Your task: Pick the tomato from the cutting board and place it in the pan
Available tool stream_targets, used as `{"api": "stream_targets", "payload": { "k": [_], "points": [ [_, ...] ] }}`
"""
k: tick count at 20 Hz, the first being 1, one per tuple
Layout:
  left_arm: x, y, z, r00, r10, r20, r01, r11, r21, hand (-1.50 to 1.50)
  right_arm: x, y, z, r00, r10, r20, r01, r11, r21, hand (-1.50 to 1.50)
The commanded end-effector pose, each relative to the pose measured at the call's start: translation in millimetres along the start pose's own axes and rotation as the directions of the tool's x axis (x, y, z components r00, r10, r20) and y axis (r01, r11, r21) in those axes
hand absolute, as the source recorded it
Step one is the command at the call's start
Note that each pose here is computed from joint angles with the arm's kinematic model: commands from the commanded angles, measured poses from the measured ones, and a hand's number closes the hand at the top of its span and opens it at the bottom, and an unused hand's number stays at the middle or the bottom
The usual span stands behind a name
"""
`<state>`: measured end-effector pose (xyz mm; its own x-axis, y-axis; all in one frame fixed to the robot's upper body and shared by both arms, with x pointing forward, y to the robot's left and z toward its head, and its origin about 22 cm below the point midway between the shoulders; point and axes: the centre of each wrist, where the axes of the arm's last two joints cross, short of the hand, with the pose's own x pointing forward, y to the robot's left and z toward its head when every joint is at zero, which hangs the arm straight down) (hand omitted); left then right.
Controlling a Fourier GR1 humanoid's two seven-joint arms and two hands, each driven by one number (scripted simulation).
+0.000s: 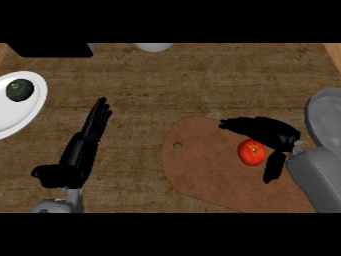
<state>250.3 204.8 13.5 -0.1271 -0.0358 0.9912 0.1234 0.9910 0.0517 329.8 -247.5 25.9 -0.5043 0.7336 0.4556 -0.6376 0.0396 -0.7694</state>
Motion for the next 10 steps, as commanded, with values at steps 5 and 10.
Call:
{"api": "stream_targets", "payload": {
  "k": [5,10],
  "points": [
    [3,-7,4,1.0,0.016,-0.008,-0.016,1.0,-0.014,0.0,-5,14,-18,0.99,0.134,0.043,-0.138,0.981,0.132,1.5],
    [9,-12,0,1.0,-0.005,0.014,0.005,1.0,0.015,0.0,-4,16,-17,0.98,0.19,0.055,-0.194,0.977,0.083,1.5]
  ]
}}
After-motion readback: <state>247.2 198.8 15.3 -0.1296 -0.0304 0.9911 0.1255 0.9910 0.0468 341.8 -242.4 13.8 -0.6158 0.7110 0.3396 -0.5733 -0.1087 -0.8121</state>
